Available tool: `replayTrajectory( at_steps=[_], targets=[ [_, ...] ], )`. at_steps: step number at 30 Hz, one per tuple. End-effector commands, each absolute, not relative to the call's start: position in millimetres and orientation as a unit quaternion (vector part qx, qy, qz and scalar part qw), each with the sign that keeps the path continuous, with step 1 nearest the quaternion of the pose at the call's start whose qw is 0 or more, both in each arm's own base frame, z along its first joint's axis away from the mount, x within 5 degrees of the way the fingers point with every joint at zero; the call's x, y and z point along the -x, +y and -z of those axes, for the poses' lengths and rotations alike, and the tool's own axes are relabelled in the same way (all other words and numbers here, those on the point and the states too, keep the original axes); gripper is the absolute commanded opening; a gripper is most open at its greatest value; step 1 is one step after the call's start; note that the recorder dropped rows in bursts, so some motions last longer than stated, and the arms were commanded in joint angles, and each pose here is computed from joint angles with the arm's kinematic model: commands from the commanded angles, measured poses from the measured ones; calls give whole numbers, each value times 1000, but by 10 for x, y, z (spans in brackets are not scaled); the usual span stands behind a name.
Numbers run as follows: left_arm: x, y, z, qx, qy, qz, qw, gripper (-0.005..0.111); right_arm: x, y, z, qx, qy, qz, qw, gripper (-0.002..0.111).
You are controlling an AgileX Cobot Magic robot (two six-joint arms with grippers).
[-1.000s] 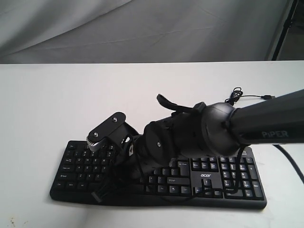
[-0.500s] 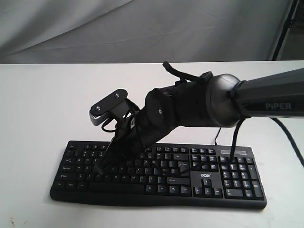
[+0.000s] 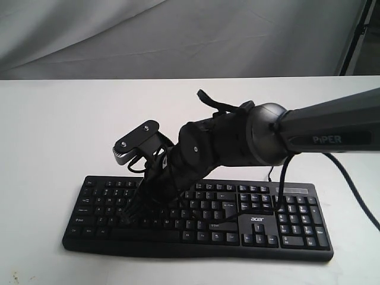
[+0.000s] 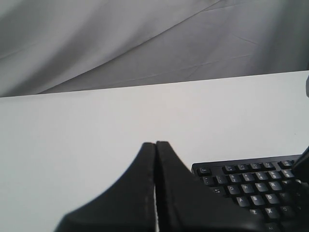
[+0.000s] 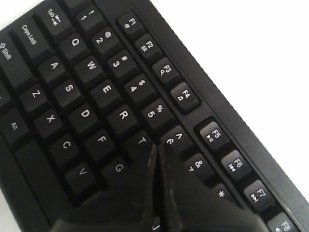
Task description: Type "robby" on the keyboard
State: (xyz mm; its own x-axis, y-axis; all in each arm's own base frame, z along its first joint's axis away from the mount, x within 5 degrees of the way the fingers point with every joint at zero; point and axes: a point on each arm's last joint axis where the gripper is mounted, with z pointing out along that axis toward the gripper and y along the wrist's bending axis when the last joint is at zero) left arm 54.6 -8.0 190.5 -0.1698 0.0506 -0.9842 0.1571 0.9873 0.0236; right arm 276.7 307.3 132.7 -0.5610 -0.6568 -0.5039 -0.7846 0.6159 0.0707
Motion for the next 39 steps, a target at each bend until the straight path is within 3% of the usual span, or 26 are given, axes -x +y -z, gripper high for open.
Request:
replayTrajectory(
  at_steps=[1,12,16,20,27,33,39],
  targets=[
    [-545,-83,-1899,-71,761,43,643,0,-2821,3057,-1316,414,870,-140,228,0],
    [-545,-83,-1899,-71,761,43,643,0,-2814,3053,-1260,415,872,-138,219,0],
    [-545,-83,-1899,-71,761,43,643,0,-2816,3039,-1434,416,866,-142,237,0],
    [-545,-83,-1899,-71,761,43,643,0,-2721,2934,-1832,418,852,-151,275,0],
    [-545,-83,-1899,-71,761,43,643,0,-2032,2267,-2456,384,832,-186,355,0],
    [-545,-83,-1899,-71,761,43,643,0,-1544,1742,-2517,357,824,-210,387,0],
    [-545,-83,-1899,-71,761,43,643,0,-1381,1568,-2383,358,830,-206,376,0]
  ],
)
